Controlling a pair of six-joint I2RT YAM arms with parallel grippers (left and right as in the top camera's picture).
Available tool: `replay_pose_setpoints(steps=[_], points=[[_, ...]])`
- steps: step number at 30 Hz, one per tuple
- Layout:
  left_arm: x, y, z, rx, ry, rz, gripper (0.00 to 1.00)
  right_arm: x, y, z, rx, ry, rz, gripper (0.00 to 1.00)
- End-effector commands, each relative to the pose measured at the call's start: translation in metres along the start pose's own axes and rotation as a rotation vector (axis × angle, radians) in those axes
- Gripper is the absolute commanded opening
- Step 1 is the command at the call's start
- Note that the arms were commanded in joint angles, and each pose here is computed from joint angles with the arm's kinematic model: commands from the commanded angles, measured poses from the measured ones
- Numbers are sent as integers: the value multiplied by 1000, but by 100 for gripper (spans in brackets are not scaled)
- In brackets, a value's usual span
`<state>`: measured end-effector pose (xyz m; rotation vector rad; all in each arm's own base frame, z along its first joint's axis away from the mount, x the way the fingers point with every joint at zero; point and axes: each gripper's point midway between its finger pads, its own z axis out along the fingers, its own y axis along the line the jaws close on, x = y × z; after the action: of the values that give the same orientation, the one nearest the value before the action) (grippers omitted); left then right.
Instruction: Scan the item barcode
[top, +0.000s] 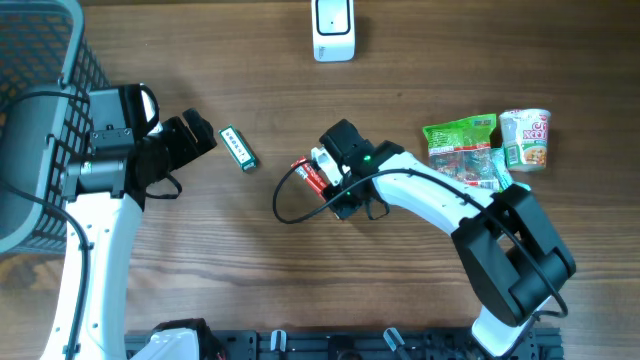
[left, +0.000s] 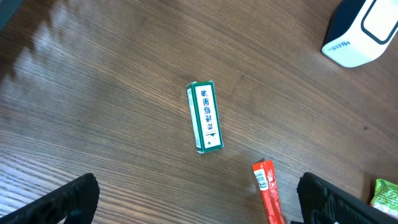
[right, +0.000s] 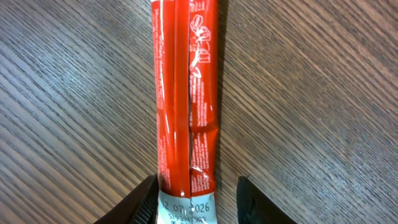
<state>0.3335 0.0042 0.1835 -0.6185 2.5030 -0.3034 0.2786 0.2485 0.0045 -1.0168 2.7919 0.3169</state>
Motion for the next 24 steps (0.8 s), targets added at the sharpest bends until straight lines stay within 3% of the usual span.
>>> replay_pose_setpoints(steps=[1, 10, 14, 24], points=[[1, -2, 1, 8, 7, 11, 100, 1, -3, -1, 16, 17, 1, 40], [1, -2, 1, 8, 7, 11, 100, 17, -6, 14, 23, 32, 6, 26], [1, -2, 1, 8, 7, 11, 100, 14, -11, 13, 41, 15, 6, 5], [1, -2, 1, 8, 7, 11, 100, -16, -35, -57, 250, -134, -4, 4]])
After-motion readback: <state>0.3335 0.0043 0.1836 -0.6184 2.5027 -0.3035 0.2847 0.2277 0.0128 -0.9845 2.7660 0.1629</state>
